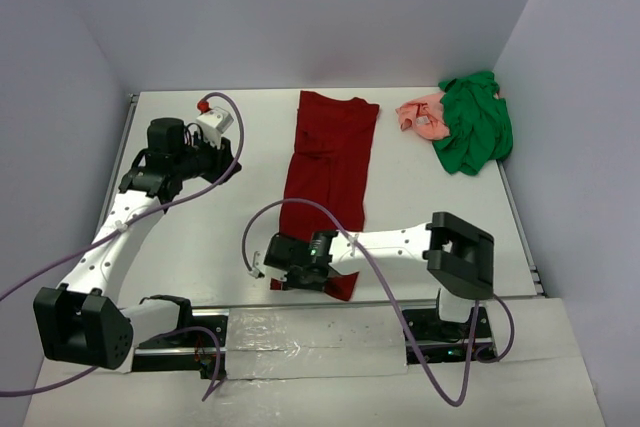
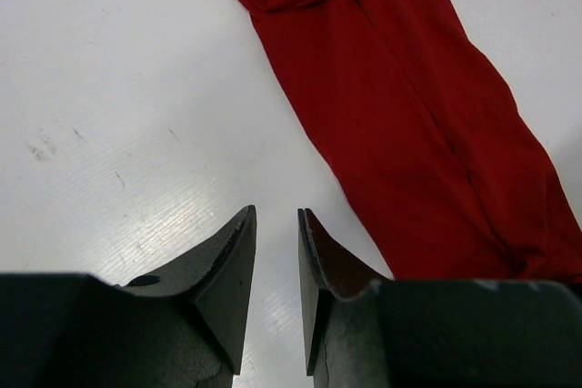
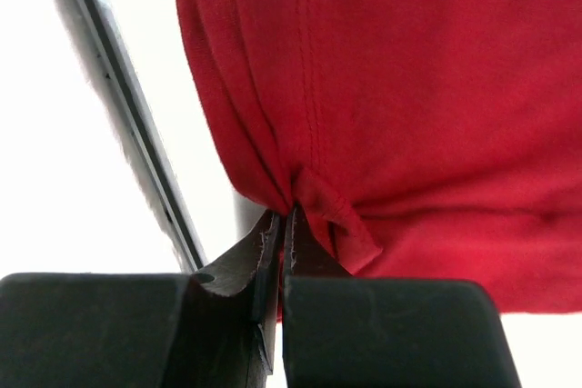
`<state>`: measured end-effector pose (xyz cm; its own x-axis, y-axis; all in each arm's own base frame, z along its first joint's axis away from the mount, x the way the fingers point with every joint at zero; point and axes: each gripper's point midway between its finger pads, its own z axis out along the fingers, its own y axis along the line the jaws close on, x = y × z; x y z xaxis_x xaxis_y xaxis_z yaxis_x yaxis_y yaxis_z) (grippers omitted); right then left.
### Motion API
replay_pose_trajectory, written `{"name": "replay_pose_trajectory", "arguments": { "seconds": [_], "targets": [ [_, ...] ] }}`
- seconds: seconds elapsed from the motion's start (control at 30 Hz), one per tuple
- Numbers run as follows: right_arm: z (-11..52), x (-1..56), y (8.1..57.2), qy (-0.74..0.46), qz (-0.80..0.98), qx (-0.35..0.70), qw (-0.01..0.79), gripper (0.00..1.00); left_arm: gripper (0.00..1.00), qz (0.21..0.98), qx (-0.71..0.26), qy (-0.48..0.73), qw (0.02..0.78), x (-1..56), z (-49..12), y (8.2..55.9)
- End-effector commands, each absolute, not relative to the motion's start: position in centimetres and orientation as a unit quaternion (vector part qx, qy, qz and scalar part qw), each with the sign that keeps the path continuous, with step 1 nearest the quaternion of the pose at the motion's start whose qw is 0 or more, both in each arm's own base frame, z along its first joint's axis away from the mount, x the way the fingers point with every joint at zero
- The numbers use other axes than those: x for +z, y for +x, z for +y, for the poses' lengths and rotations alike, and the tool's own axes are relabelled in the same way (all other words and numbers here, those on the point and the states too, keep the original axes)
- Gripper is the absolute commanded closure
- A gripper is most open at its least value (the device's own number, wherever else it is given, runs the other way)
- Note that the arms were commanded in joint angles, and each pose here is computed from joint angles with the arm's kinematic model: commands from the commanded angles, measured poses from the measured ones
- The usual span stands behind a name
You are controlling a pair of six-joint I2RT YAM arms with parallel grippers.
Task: Fold and stack the t-shirts
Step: Grab the bottom of the folded rectangular tshirt with right arm, then fold the folded rectangular tshirt in 1/3 of the way
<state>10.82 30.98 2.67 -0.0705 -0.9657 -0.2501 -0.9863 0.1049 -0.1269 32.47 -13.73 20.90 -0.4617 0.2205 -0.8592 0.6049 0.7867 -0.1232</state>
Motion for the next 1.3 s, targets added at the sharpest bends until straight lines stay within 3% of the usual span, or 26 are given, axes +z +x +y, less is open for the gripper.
{"name": "replay_pose_trajectory", "arguments": {
  "seconds": [0.0, 0.4, 0.67, 1.27],
  "targets": [
    [32.1, 7.2, 11.9, -0.661, 0.722, 0.048, 0.201, 1.0, 0.66, 0.803, -0.223, 0.264, 0.485, 23.8, -14.1, 32.0],
    [32.6, 12.4, 19.4, -0.62, 0.735, 0.024, 0.273, 1.0, 0.66, 0.804, -0.23, 0.268, 0.479, 23.8, -14.4, 31.7],
    [30.5, 14.2, 27.5, -0.569, 0.761, -0.013, 0.31, 1.0, 0.66, 0.805, -0.232, 0.271, 0.474, 23.5, -14.4, 31.7],
    [27.7, 13.3, 37.4, -0.521, 0.79, -0.061, 0.317, 1.0, 0.66, 0.81, -0.23, 0.273, 0.466, 22.8, -14.4, 31.6]
  ]
}}
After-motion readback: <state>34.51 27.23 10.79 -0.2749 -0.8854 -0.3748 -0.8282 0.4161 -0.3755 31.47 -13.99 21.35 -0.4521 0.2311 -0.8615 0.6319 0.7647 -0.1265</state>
